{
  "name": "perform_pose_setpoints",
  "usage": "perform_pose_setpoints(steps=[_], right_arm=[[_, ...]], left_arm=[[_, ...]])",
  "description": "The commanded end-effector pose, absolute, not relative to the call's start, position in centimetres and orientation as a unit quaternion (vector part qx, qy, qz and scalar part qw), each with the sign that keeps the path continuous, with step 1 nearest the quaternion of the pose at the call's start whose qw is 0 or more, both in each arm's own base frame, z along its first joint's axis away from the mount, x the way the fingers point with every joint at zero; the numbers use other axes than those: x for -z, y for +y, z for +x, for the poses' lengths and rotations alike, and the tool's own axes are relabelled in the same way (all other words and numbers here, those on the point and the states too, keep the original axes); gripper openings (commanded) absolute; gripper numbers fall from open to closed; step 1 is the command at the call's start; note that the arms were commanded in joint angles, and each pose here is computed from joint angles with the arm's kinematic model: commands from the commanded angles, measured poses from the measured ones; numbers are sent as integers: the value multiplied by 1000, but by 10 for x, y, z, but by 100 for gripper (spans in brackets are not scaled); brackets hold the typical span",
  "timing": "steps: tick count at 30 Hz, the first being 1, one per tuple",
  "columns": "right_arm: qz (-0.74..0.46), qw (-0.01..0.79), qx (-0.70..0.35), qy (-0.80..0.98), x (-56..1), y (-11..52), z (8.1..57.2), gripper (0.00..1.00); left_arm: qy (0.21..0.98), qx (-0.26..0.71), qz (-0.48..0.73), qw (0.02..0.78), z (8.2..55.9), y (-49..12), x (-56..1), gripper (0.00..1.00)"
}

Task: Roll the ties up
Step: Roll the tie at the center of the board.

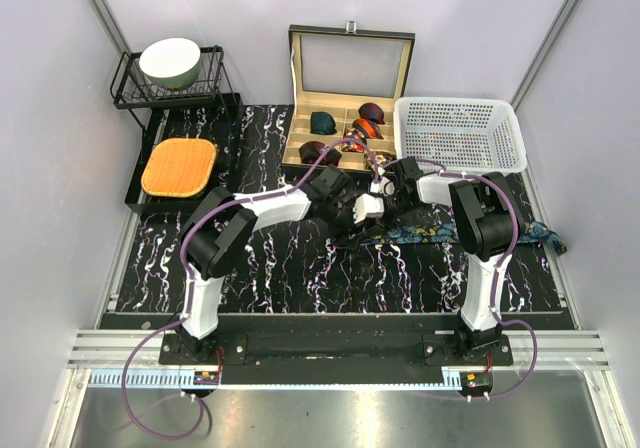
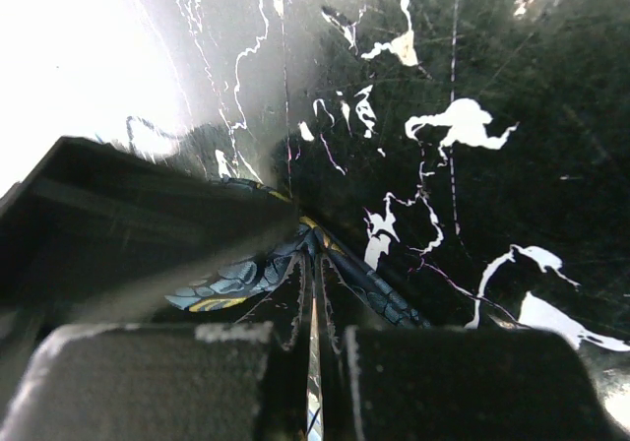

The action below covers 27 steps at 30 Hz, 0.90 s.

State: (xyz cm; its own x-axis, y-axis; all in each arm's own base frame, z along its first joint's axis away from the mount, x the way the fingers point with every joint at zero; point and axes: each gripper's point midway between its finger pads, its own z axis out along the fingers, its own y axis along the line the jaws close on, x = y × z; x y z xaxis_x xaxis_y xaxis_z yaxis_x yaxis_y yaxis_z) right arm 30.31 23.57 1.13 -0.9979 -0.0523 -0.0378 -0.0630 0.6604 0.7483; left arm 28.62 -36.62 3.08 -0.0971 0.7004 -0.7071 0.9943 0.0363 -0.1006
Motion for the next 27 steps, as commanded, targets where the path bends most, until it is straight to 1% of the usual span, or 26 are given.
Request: perform_pose_setpoints(steps=[1, 3, 8, 11, 14, 16, 22, 24, 27], right_arm=[[-36, 26, -347, 937, 18, 223, 311, 0], [-35, 25, -347, 937, 18, 223, 311, 0], [-35, 26, -346, 937, 18, 223, 312, 0], [-36, 26, -345, 937, 18, 222, 312, 0], [-36, 25, -345, 938, 18, 222, 311, 0], [-35, 25, -344, 938, 19, 222, 311, 0], [-35, 24, -346, 937, 19, 223, 312, 0], [-35, 24, -346, 937, 19, 223, 312, 0], [-35, 24, -346, 937, 19, 223, 312, 0]], left_arm=[[685, 280, 618, 267, 293, -345, -44, 66], [681, 274, 618, 280, 298, -342, -48, 71], [687, 259, 620, 276, 301, -336, -39, 71], [688, 260, 617, 280, 303, -333, -42, 64], [677, 273, 618, 291, 303, -336, -54, 54], [666, 290, 620, 296, 299, -341, -61, 52], [654, 321, 610, 312, 297, -355, -81, 53], [654, 320, 610, 313, 300, -358, -82, 59], [660, 316, 617, 291, 297, -354, -73, 66]])
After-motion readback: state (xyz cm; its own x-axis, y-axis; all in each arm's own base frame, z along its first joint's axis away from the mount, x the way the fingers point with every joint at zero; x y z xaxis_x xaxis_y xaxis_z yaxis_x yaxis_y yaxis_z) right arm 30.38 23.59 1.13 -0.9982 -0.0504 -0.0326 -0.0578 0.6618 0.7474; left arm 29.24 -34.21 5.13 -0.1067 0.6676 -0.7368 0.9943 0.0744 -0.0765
